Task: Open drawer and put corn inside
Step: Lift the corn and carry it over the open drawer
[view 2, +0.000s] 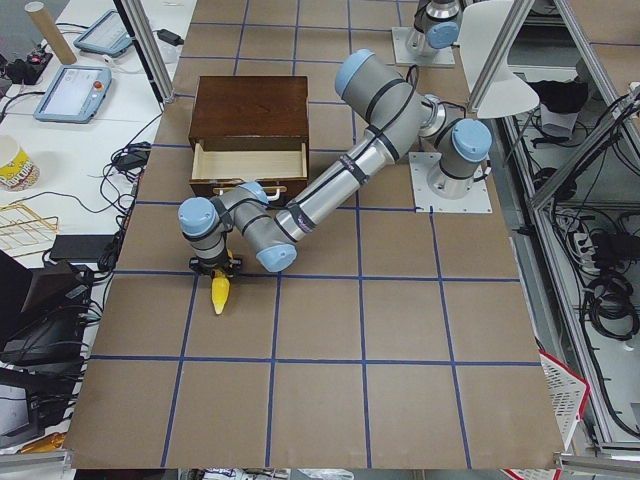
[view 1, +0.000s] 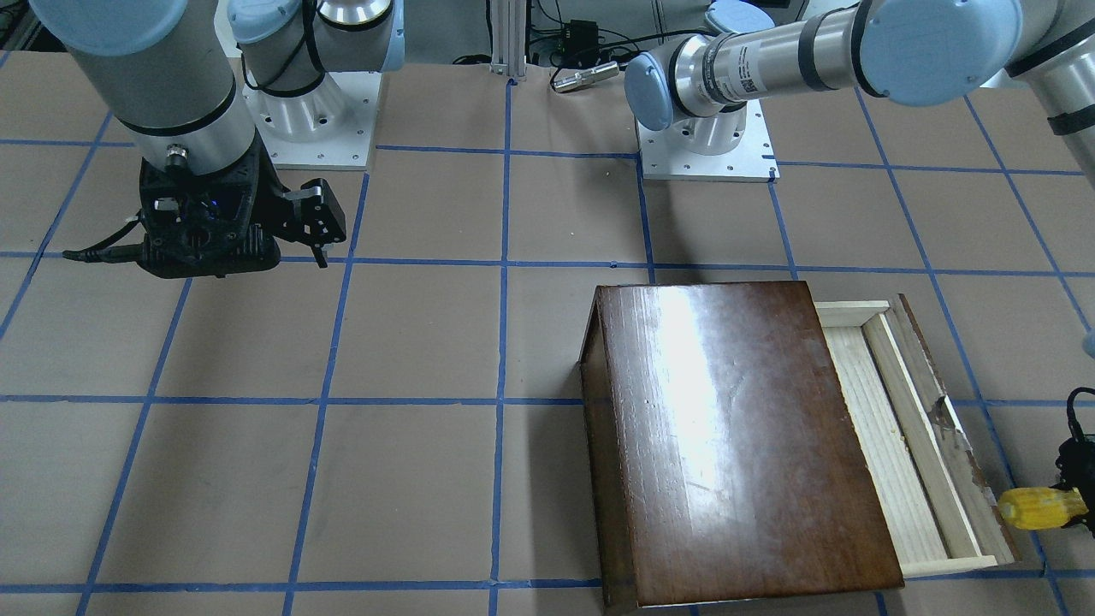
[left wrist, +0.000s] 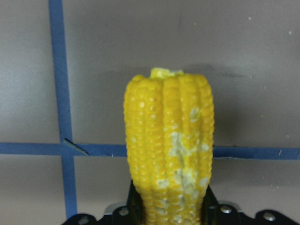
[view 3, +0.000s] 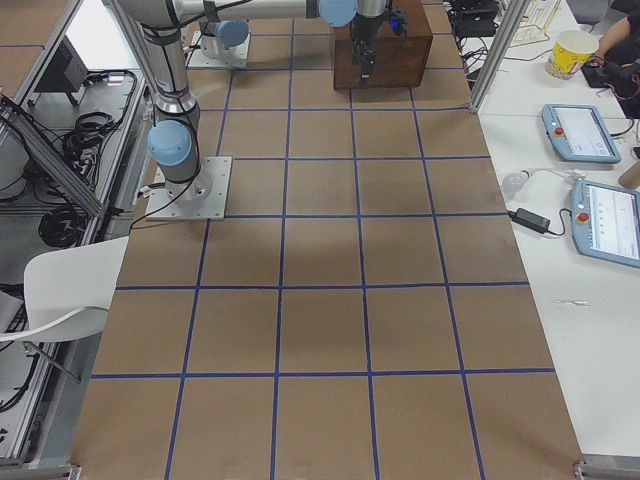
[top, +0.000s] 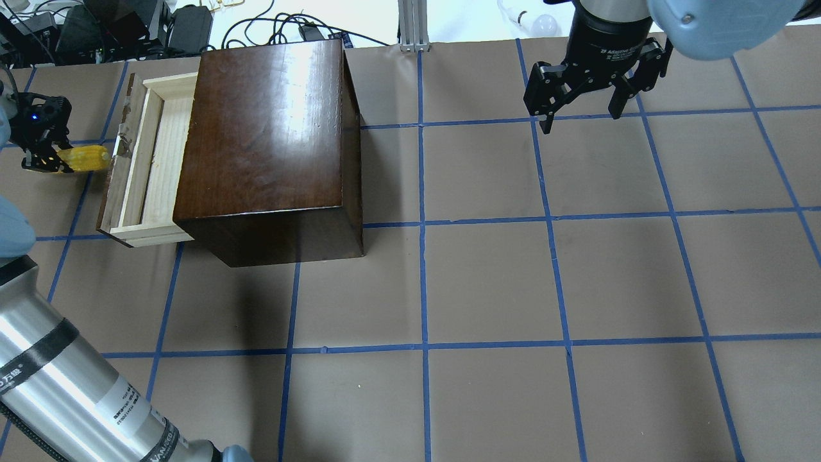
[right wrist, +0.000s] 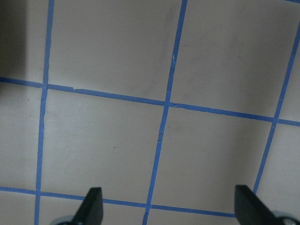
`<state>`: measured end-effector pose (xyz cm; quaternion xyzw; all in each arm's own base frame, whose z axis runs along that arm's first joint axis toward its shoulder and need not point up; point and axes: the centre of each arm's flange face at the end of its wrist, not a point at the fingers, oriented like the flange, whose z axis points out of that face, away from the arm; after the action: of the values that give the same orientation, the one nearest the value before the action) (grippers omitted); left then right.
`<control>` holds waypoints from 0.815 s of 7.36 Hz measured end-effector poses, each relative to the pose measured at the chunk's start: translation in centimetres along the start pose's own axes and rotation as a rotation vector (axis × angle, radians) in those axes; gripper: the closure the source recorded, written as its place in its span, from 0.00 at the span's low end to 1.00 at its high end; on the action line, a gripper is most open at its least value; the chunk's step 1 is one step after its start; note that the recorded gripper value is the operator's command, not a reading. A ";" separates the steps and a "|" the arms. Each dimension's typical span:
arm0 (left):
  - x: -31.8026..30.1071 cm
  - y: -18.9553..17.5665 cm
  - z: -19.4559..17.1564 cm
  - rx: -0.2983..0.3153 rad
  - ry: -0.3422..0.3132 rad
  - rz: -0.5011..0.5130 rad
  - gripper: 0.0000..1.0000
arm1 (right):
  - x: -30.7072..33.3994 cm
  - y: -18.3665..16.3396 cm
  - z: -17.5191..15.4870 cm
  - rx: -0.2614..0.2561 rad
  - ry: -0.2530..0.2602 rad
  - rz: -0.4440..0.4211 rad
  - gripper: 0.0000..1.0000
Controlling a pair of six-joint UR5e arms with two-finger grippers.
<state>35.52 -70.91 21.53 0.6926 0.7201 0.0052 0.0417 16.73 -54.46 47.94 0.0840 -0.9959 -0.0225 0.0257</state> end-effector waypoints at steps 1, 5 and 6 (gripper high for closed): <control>0.1 -0.2 -2.1 0.006 -0.007 -0.025 1.00 | 0.0 0.0 0.0 0.000 0.000 0.000 0.00; 1.5 -4.1 -14.0 0.043 -0.011 -0.449 1.00 | 0.0 0.0 0.0 0.000 0.000 -0.001 0.00; 1.7 -5.8 -16.2 0.050 -0.003 -0.585 1.00 | 0.0 0.0 0.0 -0.001 0.000 0.000 0.00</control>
<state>28.55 -68.60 37.20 0.4565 0.8890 -0.0258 0.0253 16.73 -54.46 47.93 0.0843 -0.9959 -0.0228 0.0257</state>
